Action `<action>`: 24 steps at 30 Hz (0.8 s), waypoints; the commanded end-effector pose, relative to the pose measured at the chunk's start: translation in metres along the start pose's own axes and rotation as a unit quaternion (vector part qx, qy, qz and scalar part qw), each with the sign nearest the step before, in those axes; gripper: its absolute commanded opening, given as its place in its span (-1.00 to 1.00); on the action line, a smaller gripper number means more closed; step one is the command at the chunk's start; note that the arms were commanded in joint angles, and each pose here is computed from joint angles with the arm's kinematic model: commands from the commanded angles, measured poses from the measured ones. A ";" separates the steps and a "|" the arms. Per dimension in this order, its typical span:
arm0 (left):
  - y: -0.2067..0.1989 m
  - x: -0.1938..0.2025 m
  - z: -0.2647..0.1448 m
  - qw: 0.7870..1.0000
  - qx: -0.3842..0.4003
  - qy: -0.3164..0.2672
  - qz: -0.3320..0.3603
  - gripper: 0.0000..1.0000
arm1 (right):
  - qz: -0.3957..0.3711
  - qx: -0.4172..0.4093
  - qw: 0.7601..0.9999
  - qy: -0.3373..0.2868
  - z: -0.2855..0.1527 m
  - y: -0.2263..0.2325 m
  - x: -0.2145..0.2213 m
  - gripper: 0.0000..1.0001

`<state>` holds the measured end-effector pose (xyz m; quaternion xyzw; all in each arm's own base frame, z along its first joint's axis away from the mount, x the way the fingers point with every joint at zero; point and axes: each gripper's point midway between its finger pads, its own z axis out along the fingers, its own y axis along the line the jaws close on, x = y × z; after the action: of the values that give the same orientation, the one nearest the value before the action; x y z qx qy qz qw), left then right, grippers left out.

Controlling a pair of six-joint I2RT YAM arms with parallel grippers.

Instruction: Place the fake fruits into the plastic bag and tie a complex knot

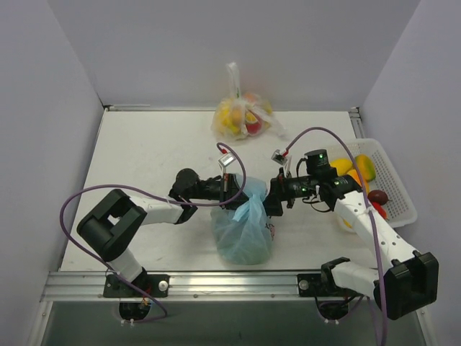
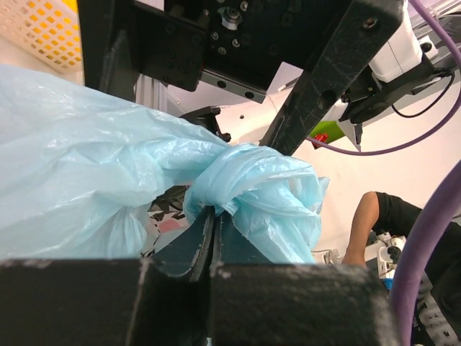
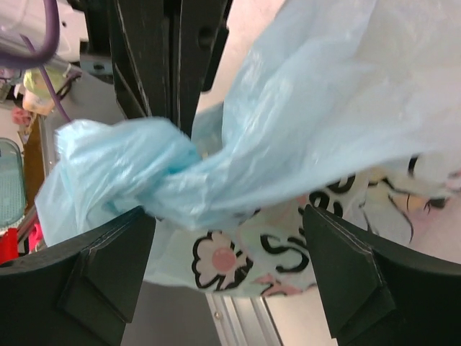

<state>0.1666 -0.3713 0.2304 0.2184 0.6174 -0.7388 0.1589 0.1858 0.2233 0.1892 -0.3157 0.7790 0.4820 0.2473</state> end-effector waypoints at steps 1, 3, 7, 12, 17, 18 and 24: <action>-0.022 -0.012 0.004 0.998 0.036 0.000 0.053 -1.00 | 0.002 -0.015 1.000 0.027 -0.016 0.020 0.019 0.71; -0.022 -0.011 0.006 0.998 0.035 0.003 0.051 -1.00 | 0.004 -0.015 1.000 0.026 -0.017 0.021 0.021 0.68; -0.020 -0.005 0.006 0.998 0.031 0.009 0.046 -1.00 | 0.003 -0.036 0.999 0.019 -0.018 0.029 0.019 0.30; -0.014 0.015 0.009 0.999 0.026 0.024 0.031 -1.00 | 0.019 -0.044 0.999 -0.005 -0.005 0.027 -0.004 0.17; -0.015 0.015 0.023 0.998 0.042 0.025 0.041 -1.00 | 0.004 -0.050 0.999 0.003 0.017 0.034 -0.011 0.18; -0.015 0.013 0.025 0.998 0.044 0.023 0.041 -1.00 | 0.012 -0.050 0.999 0.005 0.020 0.034 -0.008 0.17; 0.002 0.009 0.034 0.998 0.046 0.002 0.033 -1.00 | 0.024 -0.042 0.999 -0.017 0.033 0.029 -0.015 0.12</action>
<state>0.1502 -0.3952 0.2089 0.2326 0.6165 -0.7414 0.1275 0.1651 0.2557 0.1931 -0.3097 0.7734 0.5126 0.2076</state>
